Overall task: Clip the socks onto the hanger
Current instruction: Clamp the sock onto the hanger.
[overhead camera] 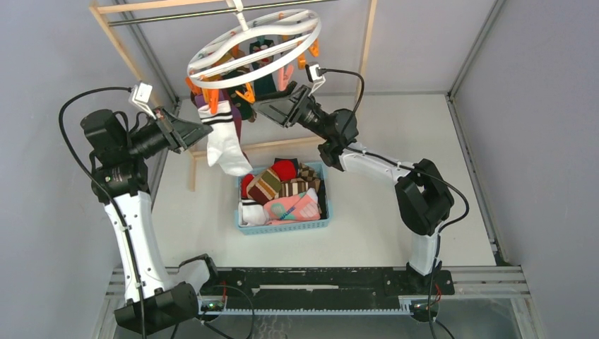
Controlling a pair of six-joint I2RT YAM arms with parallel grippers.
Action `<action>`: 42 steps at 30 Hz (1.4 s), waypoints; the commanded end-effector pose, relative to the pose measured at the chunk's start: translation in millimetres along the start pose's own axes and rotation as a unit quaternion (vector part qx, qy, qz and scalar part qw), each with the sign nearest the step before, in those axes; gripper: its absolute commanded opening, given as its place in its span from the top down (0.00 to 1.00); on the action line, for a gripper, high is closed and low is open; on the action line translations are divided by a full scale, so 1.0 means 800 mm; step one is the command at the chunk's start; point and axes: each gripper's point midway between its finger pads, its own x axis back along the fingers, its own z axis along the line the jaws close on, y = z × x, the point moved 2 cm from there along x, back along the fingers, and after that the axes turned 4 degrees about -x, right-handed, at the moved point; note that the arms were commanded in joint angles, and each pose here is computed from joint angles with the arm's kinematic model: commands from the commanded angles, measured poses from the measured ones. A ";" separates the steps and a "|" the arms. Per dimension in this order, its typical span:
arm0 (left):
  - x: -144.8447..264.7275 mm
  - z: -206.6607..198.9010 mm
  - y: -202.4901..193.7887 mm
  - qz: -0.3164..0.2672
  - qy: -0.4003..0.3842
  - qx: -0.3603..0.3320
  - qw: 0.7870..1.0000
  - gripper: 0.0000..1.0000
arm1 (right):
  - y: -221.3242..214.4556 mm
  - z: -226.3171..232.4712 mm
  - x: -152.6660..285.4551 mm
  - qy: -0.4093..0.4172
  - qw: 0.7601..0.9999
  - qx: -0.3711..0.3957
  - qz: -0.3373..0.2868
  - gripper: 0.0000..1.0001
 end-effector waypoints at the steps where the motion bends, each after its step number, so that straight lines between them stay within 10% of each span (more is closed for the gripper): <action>1: 0.013 -0.022 0.019 -0.017 0.011 -0.062 0.998 1.00 | 0.028 0.053 -0.020 0.066 0.997 0.041 -0.023 0.19; 22: 0.024 -0.021 0.035 -0.030 0.028 -0.065 0.997 1.00 | 0.005 0.073 -0.038 0.107 0.993 0.041 0.013 0.46; 32: 0.027 -0.018 0.037 -0.036 0.039 -0.067 0.996 0.99 | 0.005 0.077 -0.038 0.076 0.994 0.078 -0.008 0.85; 36: 0.029 -0.012 0.038 -0.039 0.054 -0.064 0.996 0.81 | 0.006 0.081 -0.045 0.034 0.991 0.127 -0.022 1.00; 39: 0.032 -0.007 0.041 -0.040 0.068 -0.061 0.995 0.40 | 0.007 0.080 -0.053 0.000 0.987 0.157 -0.029 1.00; 42: 0.039 -0.007 0.046 -0.042 0.084 -0.055 0.994 0.24 | 0.004 0.067 -0.061 -0.037 0.982 0.182 -0.032 1.00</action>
